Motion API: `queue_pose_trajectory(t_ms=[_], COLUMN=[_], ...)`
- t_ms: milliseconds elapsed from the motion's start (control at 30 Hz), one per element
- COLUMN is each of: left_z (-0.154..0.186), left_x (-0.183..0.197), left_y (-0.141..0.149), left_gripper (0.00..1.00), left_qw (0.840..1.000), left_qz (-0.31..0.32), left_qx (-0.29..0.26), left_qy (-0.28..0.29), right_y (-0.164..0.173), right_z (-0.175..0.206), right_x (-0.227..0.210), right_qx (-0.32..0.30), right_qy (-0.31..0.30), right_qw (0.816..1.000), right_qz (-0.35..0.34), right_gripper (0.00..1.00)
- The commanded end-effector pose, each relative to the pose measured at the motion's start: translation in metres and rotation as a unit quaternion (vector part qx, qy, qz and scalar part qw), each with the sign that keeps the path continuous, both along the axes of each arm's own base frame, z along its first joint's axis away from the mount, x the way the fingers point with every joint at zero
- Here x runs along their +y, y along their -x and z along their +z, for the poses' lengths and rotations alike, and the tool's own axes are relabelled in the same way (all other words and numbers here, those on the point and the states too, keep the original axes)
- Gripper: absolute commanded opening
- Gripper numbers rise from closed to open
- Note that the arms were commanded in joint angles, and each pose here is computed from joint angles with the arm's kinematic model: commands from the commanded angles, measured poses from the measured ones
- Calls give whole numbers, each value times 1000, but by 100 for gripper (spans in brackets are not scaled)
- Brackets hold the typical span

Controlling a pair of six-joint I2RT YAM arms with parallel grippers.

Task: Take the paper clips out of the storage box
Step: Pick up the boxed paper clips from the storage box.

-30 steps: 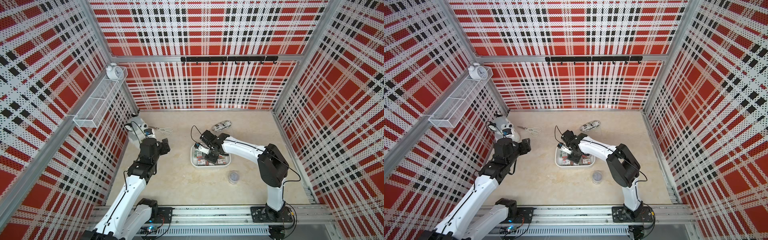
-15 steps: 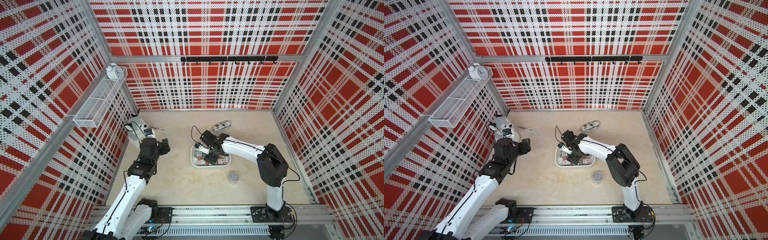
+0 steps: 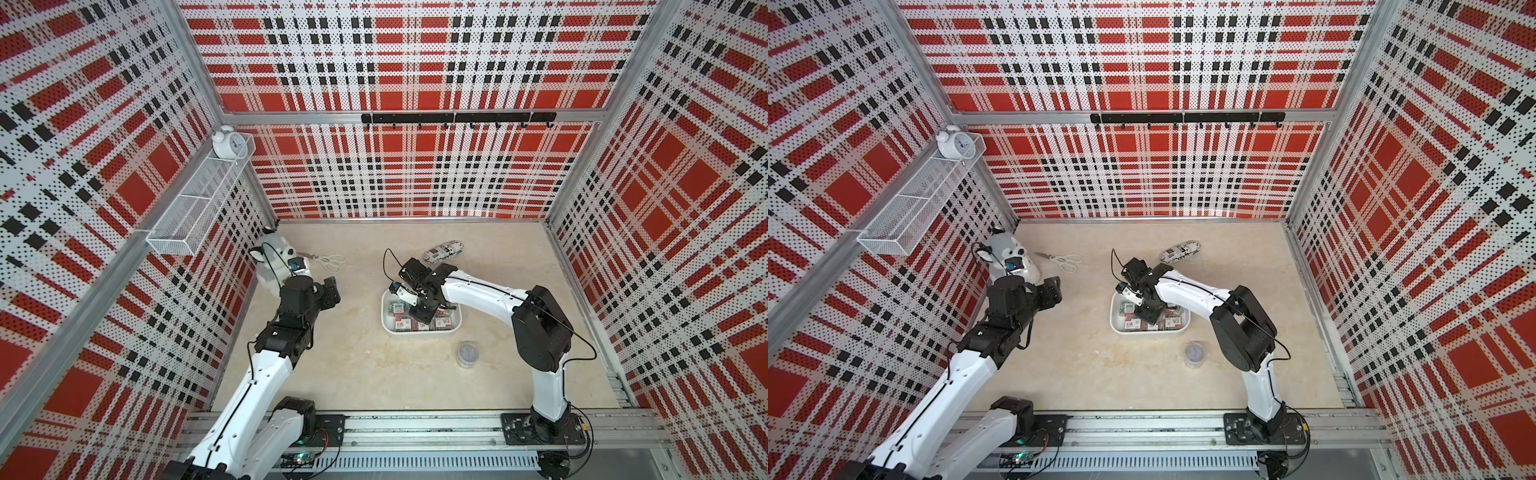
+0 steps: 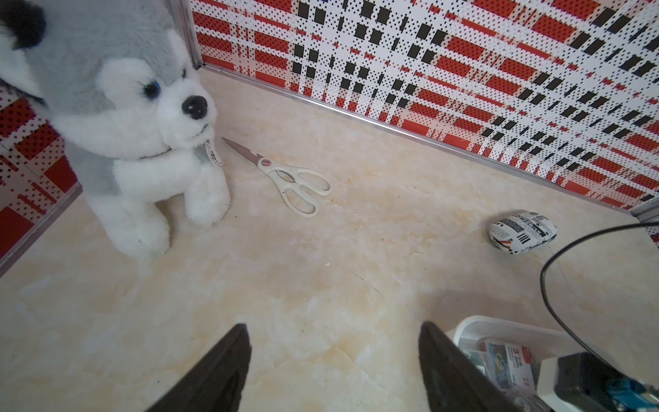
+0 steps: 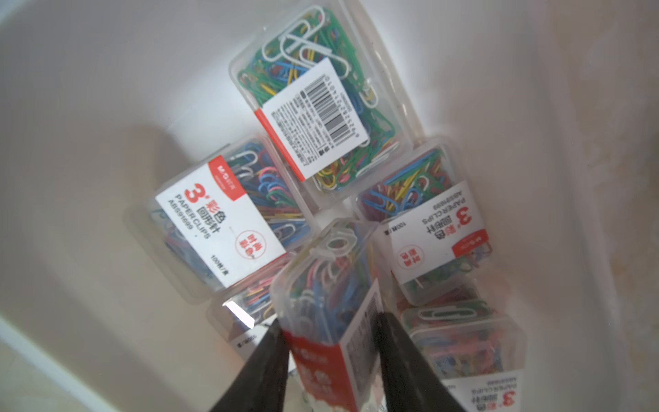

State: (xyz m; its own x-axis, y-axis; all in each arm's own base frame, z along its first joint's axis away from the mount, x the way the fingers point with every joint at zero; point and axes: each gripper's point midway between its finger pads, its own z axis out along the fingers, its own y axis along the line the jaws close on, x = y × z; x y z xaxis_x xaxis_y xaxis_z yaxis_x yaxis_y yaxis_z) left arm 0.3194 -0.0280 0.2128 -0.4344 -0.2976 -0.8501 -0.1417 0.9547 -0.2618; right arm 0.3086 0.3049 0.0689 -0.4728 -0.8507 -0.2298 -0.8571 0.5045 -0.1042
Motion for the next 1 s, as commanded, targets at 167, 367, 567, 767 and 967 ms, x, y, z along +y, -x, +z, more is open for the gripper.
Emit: queue_pose_trajectory(t_ms=[167, 367, 567, 767, 967], left_z=[1, 1, 1, 1, 2], left_x=[0, 0, 0, 0, 0], left_y=[-1, -1, -1, -1, -1], left_gripper=[76, 76, 76, 76, 76], left_qw=[1000, 1000, 1000, 1000, 1000], left_qz=[1, 1, 1, 1, 1], left_qx=[-7, -7, -7, -8, -8], left_qy=[4, 5, 5, 5, 5], right_y=[-8, -13, -16, -13, -12], right_z=[25, 29, 20, 10, 6], right_x=[2, 13, 15, 11, 11], right_qx=[-20, -27, -16, -6, -3], right_qy=[-19, -30, -18, -4, -1], right_qw=[999, 998, 998, 997, 997], right_qz=[-29, -49, -66, -70, -72], right_gripper=[36, 32, 42, 53, 48])
